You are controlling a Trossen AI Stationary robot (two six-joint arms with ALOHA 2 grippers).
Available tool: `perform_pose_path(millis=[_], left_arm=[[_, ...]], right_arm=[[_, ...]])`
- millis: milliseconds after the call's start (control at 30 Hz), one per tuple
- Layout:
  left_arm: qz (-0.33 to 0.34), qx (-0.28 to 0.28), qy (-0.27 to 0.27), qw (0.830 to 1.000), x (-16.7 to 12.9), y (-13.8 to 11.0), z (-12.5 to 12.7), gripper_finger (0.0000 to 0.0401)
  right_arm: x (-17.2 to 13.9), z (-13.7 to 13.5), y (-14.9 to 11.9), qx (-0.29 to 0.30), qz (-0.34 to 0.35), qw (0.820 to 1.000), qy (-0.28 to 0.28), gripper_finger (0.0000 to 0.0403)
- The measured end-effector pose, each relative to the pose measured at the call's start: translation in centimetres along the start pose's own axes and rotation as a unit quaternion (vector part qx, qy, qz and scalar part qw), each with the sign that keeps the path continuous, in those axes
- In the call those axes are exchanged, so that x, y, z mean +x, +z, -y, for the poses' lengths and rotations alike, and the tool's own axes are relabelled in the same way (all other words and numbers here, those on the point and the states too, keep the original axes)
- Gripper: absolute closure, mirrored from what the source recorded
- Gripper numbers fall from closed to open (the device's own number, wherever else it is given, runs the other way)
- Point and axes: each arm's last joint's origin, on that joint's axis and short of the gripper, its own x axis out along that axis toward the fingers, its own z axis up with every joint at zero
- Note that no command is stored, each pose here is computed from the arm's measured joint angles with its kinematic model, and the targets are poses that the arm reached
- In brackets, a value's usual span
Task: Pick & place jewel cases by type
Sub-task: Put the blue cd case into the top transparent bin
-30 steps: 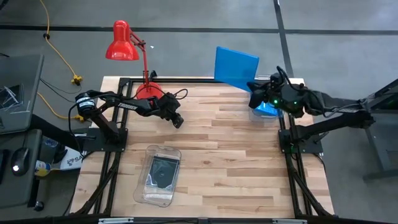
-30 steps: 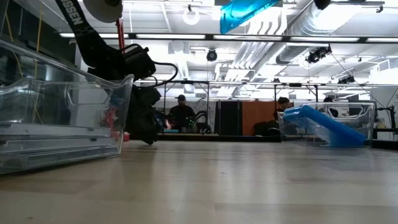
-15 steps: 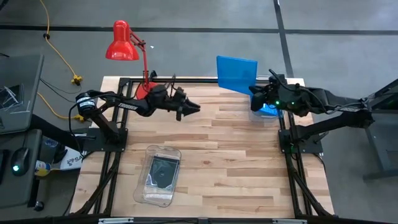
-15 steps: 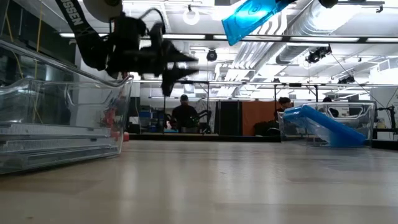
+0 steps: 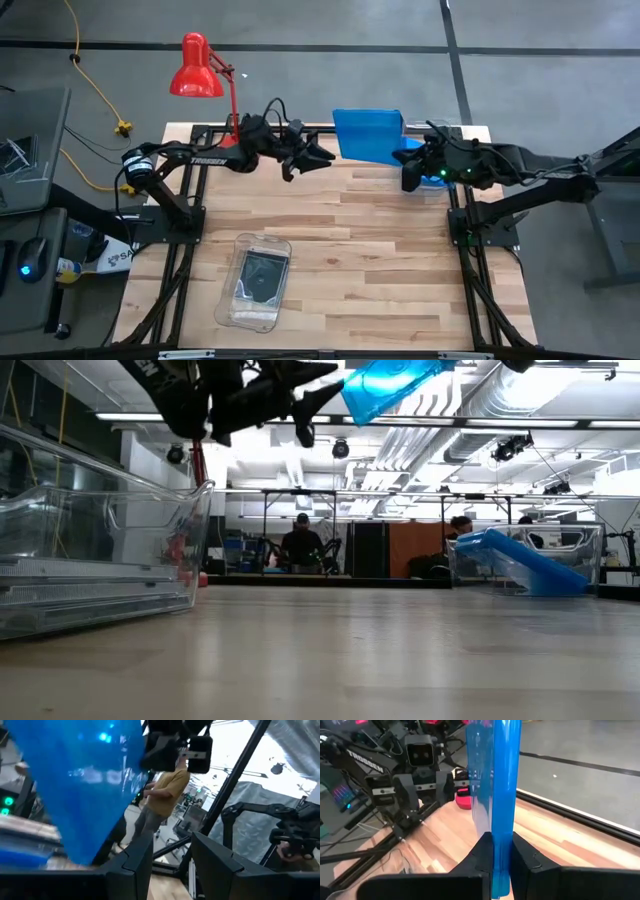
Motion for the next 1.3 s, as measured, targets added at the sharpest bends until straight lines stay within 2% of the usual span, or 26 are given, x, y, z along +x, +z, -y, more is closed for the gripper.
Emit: perform_pose_path(millis=[233,433,733,1033,1200,1300], left_arm=[[-0.023,0.014,0.016,1.000,0.6,0.5,-0.3,0.0268],[-0.058,0.019,0.050,0.997,0.5,-0.4,-0.9,0.0268],[-0.061,0.048,0.057,0.995,0.4,-0.5,-1.0,0.0268],[-0.078,0.101,0.074,0.989,0.3,-0.8,-1.3,0.0268],[-0.107,0.098,0.102,0.984,0.1,-1.5,-1.7,0.0268],[-0.101,0.091,0.114,0.984,0.1,-1.5,-1.8,0.0268]], right_arm=[[-0.3,-0.9,0.2,-0.005,0.009,0.999,0.046,0.0387],[-0.3,-1.0,0.1,-0.015,0.004,0.999,0.052,0.0387],[-0.4,-1.1,0.0,-0.013,-0.008,0.997,0.071,0.0387],[-0.9,-0.9,0.1,-0.012,-0.015,0.996,0.082,0.0387],[-1.5,-0.4,0.2,-0.012,-0.013,0.996,0.083,0.0387],[-1.9,0.0,0.1,-0.017,-0.017,0.997,0.074,0.0387]])
